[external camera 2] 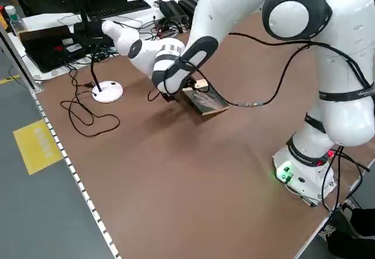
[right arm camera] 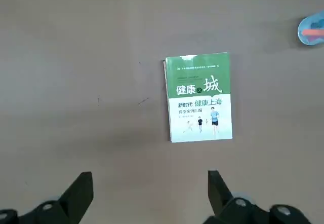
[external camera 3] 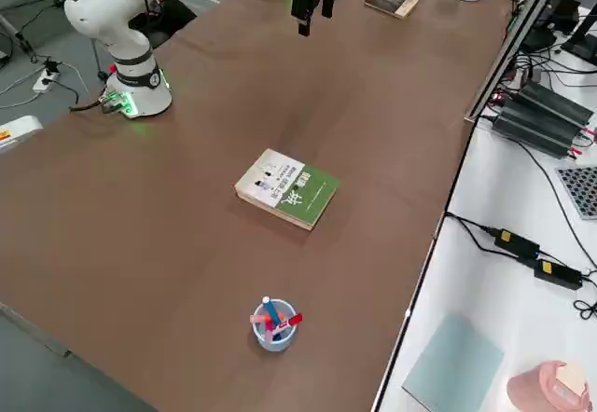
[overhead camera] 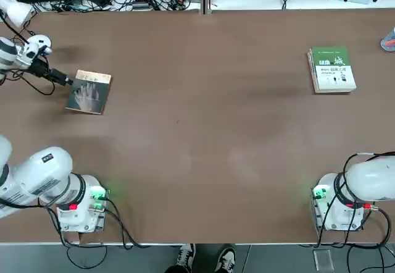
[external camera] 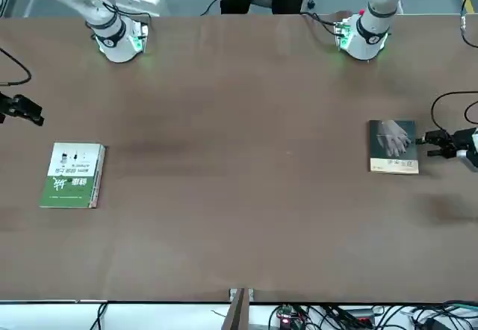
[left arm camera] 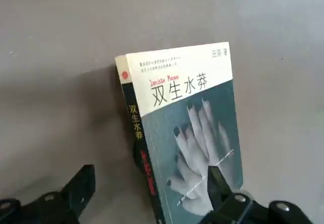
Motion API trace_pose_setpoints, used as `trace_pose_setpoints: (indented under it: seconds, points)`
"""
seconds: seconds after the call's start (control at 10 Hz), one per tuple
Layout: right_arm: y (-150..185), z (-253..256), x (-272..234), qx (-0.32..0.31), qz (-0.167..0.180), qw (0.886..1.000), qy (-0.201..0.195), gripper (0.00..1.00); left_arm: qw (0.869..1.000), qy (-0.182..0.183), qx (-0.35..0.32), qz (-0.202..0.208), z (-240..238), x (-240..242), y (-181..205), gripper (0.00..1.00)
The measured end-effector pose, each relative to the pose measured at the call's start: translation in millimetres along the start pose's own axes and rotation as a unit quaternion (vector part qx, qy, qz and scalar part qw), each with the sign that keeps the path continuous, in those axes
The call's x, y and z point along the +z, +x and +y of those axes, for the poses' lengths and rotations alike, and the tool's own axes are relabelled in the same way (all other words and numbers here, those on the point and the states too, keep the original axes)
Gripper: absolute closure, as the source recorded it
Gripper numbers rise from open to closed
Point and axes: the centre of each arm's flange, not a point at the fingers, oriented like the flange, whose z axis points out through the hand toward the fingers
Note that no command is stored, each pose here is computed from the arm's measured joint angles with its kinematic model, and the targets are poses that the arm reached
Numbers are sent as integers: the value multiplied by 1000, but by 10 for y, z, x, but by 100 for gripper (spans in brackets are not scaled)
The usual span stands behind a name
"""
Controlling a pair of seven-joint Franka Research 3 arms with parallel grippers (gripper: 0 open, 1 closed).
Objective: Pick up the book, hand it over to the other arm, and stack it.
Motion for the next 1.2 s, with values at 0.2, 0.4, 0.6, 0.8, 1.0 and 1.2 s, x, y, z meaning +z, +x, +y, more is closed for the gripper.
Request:
trace_pose_setpoints:
  seconds: [0.2, 0.4, 0.6, 0.8, 1.0, 1.2]
  points:
    - [0, -1, 1, 0, 0, 1000, 0, 0, 1000, -12, 5, 2, -70, 95, 11, 3]
    - [0, -1, 1, 0, 0, 1000, 0, 0, 1000, -21, 10, 7, -112, 165, 25, 3]
    - [0, -1, 1, 0, 0, 1000, 0, 0, 1000, -23, 11, 8, -112, 182, 42, 3]
    - [0, -2, 2, 0, 0, 1000, 0, 0, 1000, -25, 12, 10, -100, 185, 60, 4]
    - [0, -2, 2, 0, 0, 1000, 0, 0, 999, -27, 14, 10, -81, 197, 87, 5]
    - [0, -2, 2, 0, 0, 1000, 0, 0, 999, -28, 17, 11, -63, 212, 125, 7]
